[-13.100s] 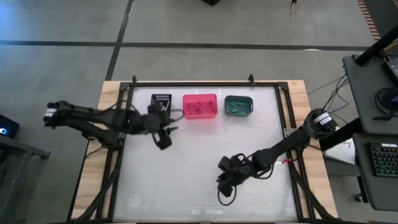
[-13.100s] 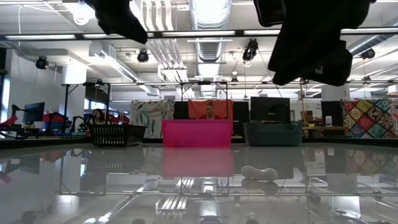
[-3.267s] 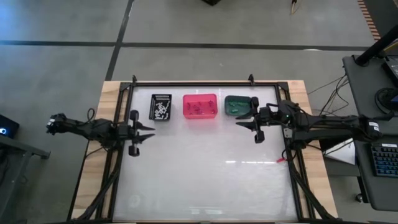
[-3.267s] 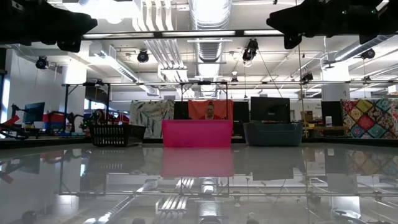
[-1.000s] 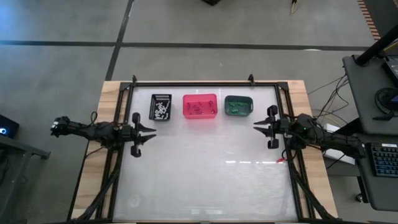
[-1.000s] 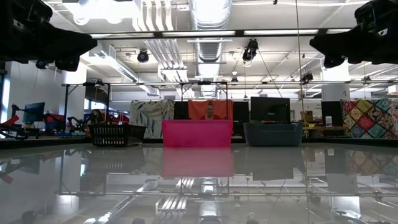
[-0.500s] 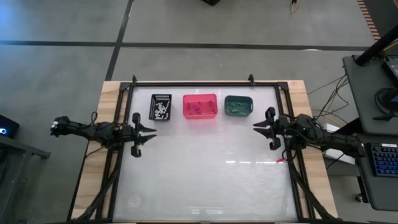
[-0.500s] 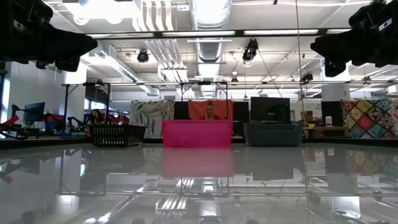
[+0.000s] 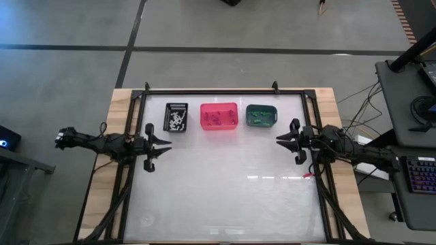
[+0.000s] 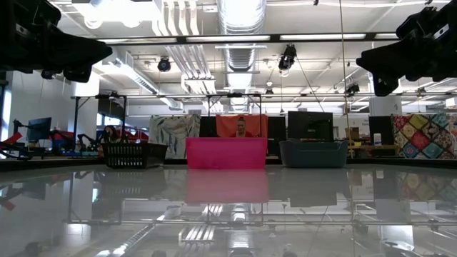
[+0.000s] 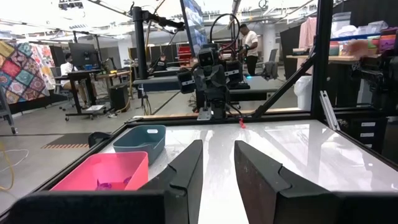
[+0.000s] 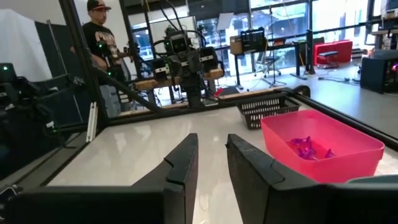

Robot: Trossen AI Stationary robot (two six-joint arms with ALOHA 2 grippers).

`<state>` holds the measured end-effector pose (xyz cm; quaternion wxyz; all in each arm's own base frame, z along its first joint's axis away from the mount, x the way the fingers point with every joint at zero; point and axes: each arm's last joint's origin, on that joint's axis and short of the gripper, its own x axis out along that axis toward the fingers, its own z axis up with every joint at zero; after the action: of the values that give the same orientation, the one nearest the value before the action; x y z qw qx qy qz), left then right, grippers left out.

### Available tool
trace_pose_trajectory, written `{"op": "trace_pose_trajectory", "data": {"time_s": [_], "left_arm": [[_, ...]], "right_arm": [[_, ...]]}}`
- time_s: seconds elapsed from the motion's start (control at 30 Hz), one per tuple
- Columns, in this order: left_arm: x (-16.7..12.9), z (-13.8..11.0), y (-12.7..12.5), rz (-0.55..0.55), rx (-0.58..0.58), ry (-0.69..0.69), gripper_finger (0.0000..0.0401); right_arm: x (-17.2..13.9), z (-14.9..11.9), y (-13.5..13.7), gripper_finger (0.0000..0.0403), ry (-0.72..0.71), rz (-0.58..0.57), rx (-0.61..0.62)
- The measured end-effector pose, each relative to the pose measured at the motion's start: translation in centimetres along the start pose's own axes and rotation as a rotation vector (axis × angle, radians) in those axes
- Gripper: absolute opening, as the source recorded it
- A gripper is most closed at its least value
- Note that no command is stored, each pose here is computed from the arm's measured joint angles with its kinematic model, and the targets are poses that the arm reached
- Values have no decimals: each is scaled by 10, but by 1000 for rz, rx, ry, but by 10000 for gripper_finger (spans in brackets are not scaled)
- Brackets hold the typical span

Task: Sort Halloween decoration
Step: Return to Home Position

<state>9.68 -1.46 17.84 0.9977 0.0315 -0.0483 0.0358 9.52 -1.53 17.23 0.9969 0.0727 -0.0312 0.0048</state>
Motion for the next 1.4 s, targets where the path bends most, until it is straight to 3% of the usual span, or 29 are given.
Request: {"op": "trace_pose_trajectory", "data": {"time_s": [1.4], "left_arm": [[0, 0, 0, 0, 0, 0, 75]], "right_arm": [[2, -2, -1, 68, 26, -4, 3]]}}
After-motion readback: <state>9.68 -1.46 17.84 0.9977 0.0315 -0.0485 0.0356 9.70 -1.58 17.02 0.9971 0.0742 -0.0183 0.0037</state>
